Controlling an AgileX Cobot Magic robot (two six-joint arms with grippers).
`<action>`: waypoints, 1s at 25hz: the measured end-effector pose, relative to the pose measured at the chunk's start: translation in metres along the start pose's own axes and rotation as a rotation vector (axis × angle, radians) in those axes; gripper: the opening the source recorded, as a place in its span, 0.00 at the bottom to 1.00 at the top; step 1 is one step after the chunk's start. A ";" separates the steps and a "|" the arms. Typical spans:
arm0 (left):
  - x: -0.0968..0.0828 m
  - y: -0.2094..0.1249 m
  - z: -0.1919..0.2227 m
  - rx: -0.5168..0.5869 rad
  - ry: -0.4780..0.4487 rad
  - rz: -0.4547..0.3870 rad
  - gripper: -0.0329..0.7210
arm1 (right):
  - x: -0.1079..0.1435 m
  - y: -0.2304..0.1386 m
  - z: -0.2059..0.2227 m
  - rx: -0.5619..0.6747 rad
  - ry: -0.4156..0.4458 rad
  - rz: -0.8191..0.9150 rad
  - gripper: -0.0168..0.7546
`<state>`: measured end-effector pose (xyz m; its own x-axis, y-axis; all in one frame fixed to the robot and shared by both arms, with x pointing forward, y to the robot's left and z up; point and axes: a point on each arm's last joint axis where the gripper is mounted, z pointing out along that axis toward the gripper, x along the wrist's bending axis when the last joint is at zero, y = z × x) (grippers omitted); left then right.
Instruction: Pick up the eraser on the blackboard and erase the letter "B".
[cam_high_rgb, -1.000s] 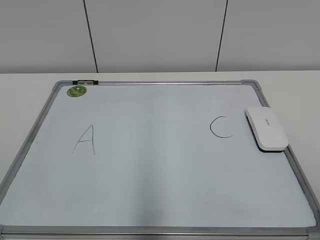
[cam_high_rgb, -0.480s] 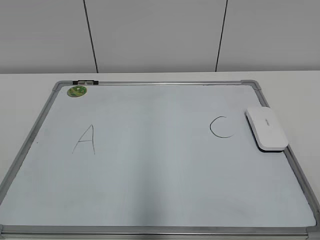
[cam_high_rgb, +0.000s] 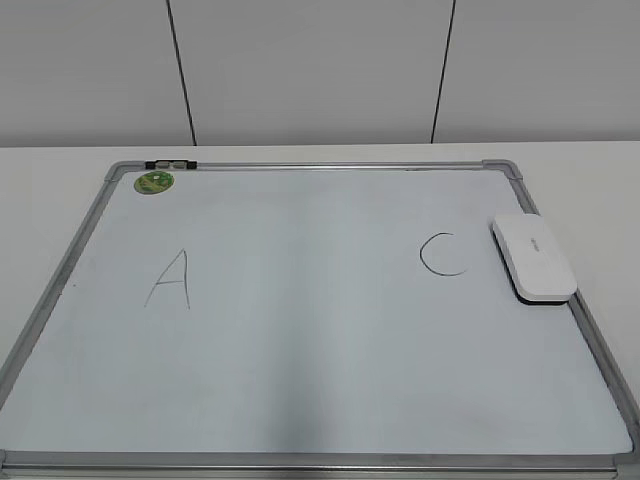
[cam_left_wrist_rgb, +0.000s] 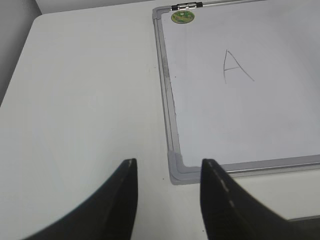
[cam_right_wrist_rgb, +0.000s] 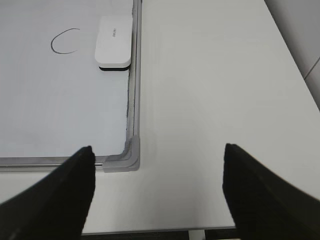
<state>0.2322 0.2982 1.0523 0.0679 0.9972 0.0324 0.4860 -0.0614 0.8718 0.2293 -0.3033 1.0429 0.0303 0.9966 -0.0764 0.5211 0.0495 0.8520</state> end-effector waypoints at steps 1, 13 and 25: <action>0.000 0.000 0.000 0.000 0.000 0.000 0.45 | 0.000 0.000 0.000 0.000 0.000 0.000 0.79; 0.000 0.000 0.000 0.000 0.000 0.000 0.43 | 0.000 0.000 0.000 0.000 0.000 0.000 0.79; 0.000 0.000 0.000 0.000 0.000 0.000 0.39 | 0.000 0.000 0.000 0.000 0.000 0.000 0.79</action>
<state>0.2322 0.2982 1.0523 0.0679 0.9972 0.0324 0.4860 -0.0614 0.8718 0.2293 -0.3033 1.0429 0.0303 0.9966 -0.0764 0.5211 0.0495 0.8520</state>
